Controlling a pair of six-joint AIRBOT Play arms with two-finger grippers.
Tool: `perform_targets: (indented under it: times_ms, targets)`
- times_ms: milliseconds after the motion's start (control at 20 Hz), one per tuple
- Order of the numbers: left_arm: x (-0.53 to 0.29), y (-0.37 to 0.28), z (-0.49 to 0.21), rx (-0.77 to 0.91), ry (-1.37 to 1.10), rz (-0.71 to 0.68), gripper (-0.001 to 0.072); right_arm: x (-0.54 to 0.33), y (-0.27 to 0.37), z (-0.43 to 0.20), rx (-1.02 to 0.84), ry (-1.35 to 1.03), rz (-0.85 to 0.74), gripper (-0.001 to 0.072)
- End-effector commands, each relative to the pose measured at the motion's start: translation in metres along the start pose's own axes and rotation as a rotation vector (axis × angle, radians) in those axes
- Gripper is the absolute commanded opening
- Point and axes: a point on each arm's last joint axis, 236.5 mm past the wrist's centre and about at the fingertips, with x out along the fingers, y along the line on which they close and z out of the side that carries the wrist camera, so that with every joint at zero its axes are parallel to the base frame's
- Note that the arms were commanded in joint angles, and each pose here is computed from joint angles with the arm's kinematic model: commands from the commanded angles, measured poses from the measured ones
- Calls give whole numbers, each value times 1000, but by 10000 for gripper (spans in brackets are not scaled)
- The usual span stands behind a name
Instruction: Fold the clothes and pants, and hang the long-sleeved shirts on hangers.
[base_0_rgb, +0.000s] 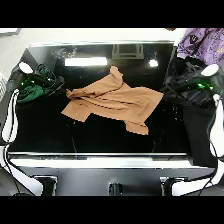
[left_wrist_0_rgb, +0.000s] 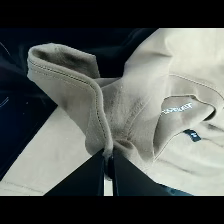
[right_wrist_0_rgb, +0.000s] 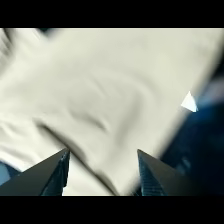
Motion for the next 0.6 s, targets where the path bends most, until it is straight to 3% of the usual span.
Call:
perform_targets:
  times_ms: [0,250,550]
  targets:
    - [1,0,-3,0,12,1,19,-16,-38,-63,-10,133,-50,499]
    - [2,-2,-4,3,14,1,19,56,-24,-169,146,196,137,499]
    - [2,-2,-4,3,13,1,19,108,-8,-210,86,205,91,499]
